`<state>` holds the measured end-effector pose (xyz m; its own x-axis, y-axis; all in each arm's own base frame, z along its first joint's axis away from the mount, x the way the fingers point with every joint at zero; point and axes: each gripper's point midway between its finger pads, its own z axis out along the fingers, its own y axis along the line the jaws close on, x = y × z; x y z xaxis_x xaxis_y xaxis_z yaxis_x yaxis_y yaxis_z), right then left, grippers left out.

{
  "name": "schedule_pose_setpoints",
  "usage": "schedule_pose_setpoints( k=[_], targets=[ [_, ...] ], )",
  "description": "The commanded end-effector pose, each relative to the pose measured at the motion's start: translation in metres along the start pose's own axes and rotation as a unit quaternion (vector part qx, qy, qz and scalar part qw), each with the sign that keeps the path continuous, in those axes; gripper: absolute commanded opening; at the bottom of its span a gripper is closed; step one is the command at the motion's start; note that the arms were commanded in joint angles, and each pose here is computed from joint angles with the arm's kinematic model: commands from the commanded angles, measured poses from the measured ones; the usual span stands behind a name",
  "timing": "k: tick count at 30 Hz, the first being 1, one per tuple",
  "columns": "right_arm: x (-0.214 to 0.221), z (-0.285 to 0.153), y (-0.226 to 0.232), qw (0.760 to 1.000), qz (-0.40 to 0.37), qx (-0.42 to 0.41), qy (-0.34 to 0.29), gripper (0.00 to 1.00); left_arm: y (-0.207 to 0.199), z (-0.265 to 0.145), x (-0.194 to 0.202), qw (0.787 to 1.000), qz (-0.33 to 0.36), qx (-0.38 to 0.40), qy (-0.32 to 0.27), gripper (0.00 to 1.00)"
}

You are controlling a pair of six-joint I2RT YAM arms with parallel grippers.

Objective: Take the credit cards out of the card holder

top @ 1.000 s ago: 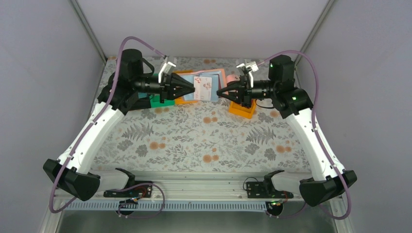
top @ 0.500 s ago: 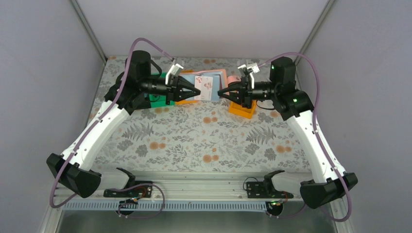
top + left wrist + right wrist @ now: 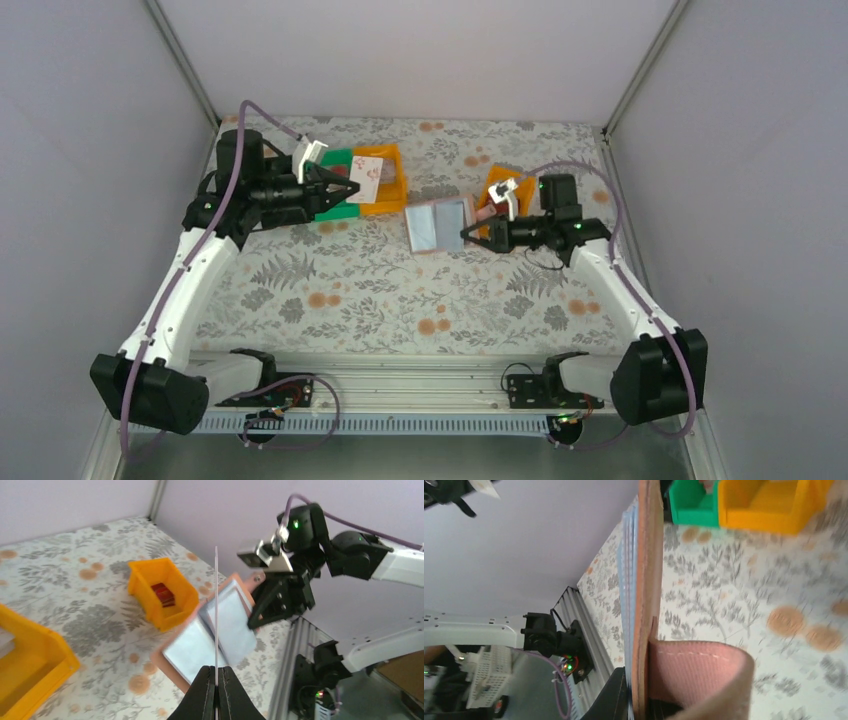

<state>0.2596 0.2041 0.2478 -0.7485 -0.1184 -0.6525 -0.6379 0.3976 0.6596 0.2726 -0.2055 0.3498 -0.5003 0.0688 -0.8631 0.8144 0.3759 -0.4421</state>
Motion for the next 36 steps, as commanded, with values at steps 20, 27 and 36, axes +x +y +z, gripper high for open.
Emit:
schedule_pose_setpoints(
  k=[20, 27, 36],
  targets=[
    [0.170, 0.079, -0.101, 0.932, 0.242, 0.106, 0.246, 0.45, -0.002, -0.008, 0.003, 0.999, 0.051, -0.005, -0.006, 0.02],
    [0.064, 0.017, -0.123, 0.920, 0.216, 0.303, 0.124, 0.99, -0.008, -0.012, -0.005, 0.997, 0.074, -0.007, -0.010, 0.02],
    [-0.088, 0.009, 0.116, 0.991, -0.133, 0.002, -0.014, 0.99, -0.047, -0.005, 0.004, 0.989, 0.117, 0.093, 0.005, 0.02]
  ],
)
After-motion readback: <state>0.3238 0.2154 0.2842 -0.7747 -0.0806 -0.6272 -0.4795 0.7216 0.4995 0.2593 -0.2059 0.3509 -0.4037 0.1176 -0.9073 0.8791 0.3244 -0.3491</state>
